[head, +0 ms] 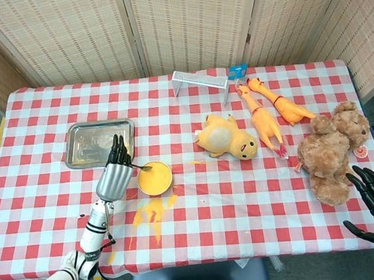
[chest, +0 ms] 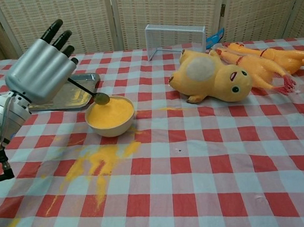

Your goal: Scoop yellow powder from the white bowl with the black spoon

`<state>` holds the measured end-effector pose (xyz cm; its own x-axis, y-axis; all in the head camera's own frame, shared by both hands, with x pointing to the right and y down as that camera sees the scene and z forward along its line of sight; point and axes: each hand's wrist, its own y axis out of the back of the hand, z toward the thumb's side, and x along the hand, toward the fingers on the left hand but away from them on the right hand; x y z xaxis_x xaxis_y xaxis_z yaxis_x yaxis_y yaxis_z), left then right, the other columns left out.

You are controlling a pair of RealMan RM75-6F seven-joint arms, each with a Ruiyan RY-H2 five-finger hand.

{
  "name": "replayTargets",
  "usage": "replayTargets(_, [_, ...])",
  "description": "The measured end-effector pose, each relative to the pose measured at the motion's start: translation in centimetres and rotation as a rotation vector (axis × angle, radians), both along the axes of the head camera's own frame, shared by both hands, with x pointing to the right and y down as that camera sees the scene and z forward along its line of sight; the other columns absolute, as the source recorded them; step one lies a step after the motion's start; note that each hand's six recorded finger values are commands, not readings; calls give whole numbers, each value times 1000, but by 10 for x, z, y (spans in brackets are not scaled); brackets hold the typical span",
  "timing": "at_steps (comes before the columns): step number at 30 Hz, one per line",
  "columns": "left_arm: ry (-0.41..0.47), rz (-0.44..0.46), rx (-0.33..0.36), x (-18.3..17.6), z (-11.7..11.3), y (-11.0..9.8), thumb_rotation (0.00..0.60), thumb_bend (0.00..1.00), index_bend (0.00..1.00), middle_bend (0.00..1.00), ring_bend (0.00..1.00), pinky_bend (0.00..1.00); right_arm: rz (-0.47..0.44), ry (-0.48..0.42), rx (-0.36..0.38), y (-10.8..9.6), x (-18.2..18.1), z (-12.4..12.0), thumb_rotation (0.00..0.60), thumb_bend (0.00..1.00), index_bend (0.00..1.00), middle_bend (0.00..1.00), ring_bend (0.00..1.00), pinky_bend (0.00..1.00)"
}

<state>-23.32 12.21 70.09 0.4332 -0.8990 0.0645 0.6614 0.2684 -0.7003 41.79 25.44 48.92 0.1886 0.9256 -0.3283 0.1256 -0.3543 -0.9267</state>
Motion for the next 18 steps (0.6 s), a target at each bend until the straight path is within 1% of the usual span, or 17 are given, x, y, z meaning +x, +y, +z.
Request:
replayTargets(4, [3,7,-7,1,3,2,600,636,860,343,95,50,3,0,8,0,1,-2,600,77,0,0,0,0])
replayTargets(11, [20,23,-24,1,5,14,600,636,860,343,95,50,-4,-1,15,1,0,-3,600,77,0,0,0,0])
replayTargets(15, [41,29,-48,1,7,25,600,633,860,336,95,49,-6,-2,18,3,-1,-4,600,77,0,0,0,0])
replayTargets(18, [72,19,-67,2,6,29,600,628,860,334,95,49,-7,-1,15,3,-2,-3,600,77,0,0,0,0])
